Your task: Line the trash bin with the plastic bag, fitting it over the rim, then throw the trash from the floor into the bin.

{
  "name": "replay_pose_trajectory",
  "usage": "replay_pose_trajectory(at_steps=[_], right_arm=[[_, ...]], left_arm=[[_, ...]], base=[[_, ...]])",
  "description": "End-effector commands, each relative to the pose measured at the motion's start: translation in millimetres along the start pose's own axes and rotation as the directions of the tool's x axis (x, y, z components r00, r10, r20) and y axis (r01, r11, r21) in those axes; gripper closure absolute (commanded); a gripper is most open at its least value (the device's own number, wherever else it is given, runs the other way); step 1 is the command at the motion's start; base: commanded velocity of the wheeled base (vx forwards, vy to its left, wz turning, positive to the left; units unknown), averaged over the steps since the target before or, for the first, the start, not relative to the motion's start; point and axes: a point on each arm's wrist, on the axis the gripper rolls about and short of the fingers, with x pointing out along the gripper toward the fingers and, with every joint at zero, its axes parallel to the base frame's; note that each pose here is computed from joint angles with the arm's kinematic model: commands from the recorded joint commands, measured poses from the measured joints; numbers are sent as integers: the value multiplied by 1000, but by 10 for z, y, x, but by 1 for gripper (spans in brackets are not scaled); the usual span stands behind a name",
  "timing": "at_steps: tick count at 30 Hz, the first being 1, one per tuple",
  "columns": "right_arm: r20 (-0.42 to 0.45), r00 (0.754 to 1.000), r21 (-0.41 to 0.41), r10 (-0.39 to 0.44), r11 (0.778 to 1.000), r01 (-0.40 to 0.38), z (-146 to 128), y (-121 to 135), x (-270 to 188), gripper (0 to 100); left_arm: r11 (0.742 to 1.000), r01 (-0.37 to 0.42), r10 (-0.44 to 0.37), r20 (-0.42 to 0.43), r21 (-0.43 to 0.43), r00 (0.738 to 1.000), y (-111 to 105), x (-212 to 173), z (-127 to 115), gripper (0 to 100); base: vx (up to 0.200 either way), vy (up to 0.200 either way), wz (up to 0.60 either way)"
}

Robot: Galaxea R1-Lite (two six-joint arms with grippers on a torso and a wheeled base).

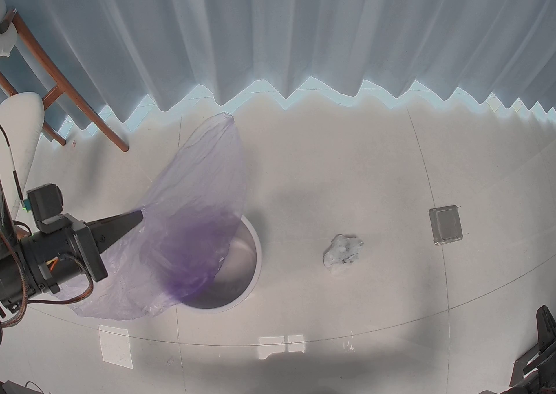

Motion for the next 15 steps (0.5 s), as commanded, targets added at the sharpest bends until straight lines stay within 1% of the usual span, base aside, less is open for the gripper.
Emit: replay_pose_trajectory(at_steps=[1,10,15], right_arm=[[0,1000,0,0,1000,0,-53,0,0,100],[0,1000,0,0,1000,0,-53,0,0,100],[0,1000,0,0,1000,0,-53,0,0,100]], left_arm=[[1000,-17,15,-68,-25,998,67,106,-127,100],[999,-23,19,-109,-40,994,107,169,-200,100],[999,-27,23,-106,-46,994,156,261,-241,100]], base=[[0,0,0],[0,0,0],[0,0,0]])
